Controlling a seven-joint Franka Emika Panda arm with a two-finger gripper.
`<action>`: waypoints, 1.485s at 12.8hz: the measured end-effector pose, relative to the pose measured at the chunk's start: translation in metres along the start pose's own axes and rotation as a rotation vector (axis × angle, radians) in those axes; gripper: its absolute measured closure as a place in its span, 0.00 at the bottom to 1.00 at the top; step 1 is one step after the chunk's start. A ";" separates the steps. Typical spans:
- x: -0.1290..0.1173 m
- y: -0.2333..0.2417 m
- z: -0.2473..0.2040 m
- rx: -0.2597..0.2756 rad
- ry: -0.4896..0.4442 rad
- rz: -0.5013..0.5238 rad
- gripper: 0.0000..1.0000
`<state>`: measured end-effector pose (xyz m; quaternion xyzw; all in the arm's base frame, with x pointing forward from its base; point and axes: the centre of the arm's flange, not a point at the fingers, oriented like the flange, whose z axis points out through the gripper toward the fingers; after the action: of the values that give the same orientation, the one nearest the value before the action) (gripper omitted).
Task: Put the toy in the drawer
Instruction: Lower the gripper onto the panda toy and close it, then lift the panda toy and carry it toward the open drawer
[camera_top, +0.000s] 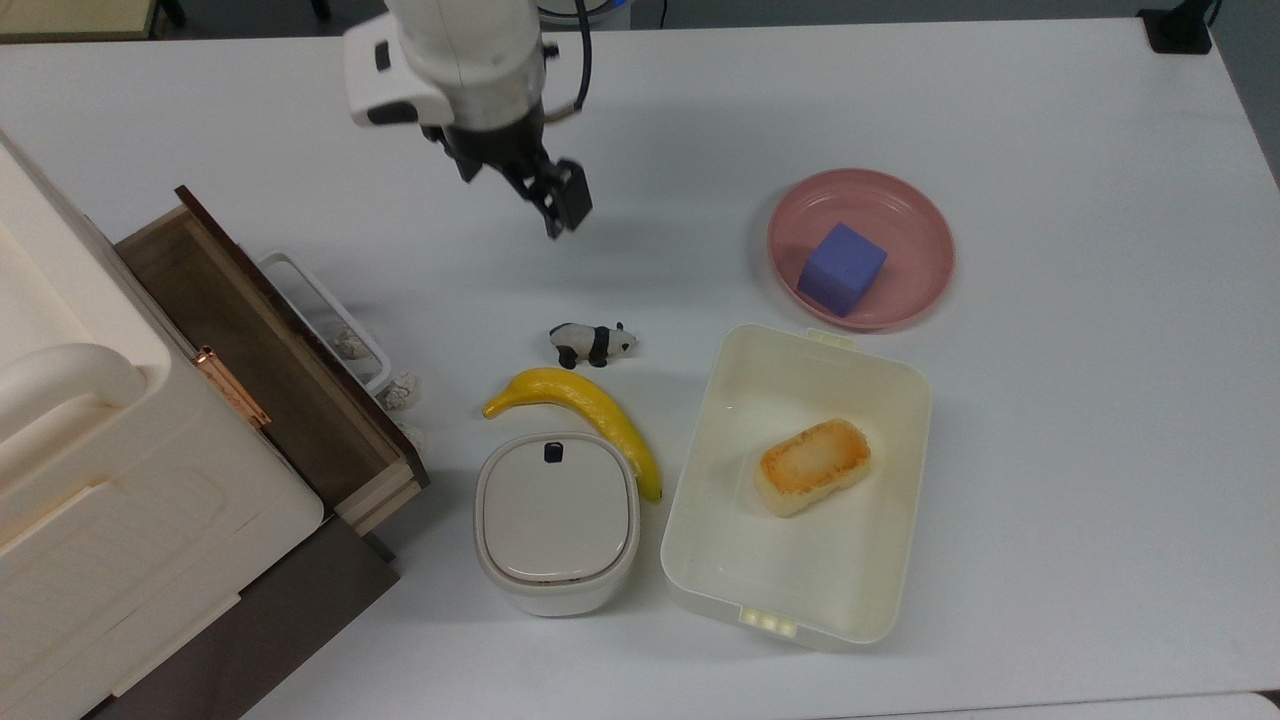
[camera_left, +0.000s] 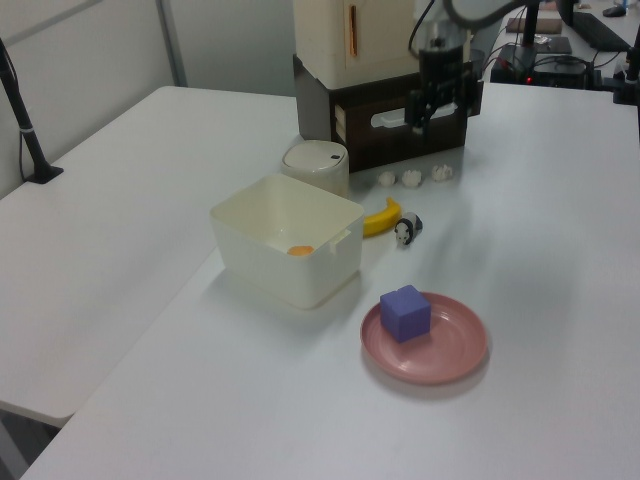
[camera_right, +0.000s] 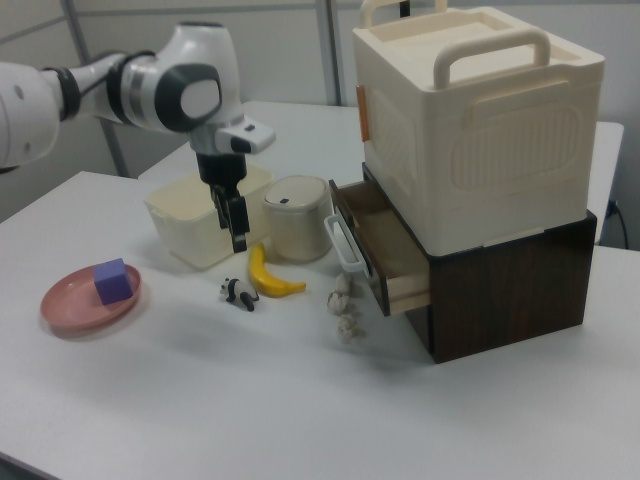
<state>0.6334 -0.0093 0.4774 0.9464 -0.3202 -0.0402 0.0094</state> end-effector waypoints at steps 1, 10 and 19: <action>0.003 -0.004 0.014 0.007 0.004 0.060 0.00; -0.007 -0.058 0.098 0.114 0.097 0.430 0.00; -0.014 -0.082 0.146 0.083 0.092 0.393 0.42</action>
<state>0.6600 0.0651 0.3289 0.8661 -0.4994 0.0187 -0.0073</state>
